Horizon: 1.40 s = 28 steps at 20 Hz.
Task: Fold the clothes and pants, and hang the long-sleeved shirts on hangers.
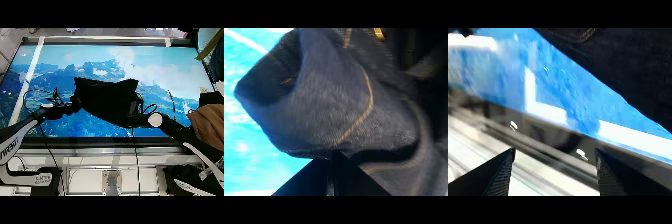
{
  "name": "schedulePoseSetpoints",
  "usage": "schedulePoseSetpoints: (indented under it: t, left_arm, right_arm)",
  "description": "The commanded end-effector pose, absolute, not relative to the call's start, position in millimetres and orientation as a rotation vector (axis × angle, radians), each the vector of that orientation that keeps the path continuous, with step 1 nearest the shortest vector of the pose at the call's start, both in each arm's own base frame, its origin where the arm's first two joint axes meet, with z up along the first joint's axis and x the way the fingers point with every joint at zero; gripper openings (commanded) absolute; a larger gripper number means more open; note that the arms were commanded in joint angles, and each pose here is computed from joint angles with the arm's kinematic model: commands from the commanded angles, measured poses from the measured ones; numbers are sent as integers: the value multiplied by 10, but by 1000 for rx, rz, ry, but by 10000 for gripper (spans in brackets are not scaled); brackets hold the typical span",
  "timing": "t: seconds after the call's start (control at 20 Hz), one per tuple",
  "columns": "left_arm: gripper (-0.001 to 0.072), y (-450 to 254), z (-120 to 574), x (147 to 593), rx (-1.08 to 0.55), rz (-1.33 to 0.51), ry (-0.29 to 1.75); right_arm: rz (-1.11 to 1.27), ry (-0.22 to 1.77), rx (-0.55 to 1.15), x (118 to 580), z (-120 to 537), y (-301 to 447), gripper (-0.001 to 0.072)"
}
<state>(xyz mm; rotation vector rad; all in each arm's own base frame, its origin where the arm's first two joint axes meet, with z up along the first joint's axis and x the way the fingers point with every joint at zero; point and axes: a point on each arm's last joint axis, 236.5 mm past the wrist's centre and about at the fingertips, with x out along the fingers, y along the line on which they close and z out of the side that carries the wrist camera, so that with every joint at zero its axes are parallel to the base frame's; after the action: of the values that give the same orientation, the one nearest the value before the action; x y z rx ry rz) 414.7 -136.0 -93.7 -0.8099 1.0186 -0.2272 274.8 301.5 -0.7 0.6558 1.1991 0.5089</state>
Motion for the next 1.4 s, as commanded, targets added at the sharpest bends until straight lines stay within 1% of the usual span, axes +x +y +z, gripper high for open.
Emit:
schedulePoseSetpoints:
  t: [0.0, 0.15, 0.25, 0.3, 0.45, 0.55, 0.7, 0.75, 0.85, 1.05, 1.15, 1.25, 1.35]
  left_arm:
    - [37, -1536, -650, 4067, -792, -334, 1010]
    - [37, -1641, -405, 3959, -699, -418, 990]
    - [36, -1688, -300, 3879, -648, -462, 986]
    - [36, -1705, -272, 3863, -637, -473, 984]
    - [36, -1730, -262, 3840, -642, -481, 991]
    - [36, -1749, -259, 3818, -644, -491, 998]
    - [37, -1782, -254, 3777, -647, -509, 1012]
    - [36, -1782, -254, 3777, -647, -509, 1012]
    - [37, -1781, -256, 3777, -647, -509, 1012]
    - [36, -1782, -255, 3776, -647, -509, 1012]
    - [37, -1782, -255, 3776, -647, -509, 1012]
    - [36, -1782, -255, 3776, -647, -509, 1012]
    - [36, -1782, -256, 3776, -646, -509, 1012]
  right_arm:
    - [390, 1212, 825, 2845, -3, 3020, 554]
    - [393, 1334, 744, 2571, -152, 2978, 553]
    - [359, 1375, 695, 2489, -254, 2887, 554]
    - [313, 1389, 696, 2474, -330, 2820, 554]
    - [159, 1464, 769, 2292, -655, 2644, 553]
    - [101, 1376, 859, 2452, -757, 2579, 551]
    - [105, 1133, 997, 2972, -540, 2568, 552]
    - [94, 1099, 1025, 3047, -512, 2550, 552]
    - [31, 1121, 1064, 3043, -640, 2473, 565]
    - [-112, 1138, 1178, 2940, -910, 2311, 565]
    - [-109, 1088, 1200, 3032, -870, 2278, 564]
    - [-111, 997, 1248, 3223, -768, 2195, 564]
    - [-159, 954, 1307, 3348, -747, 2040, 563]
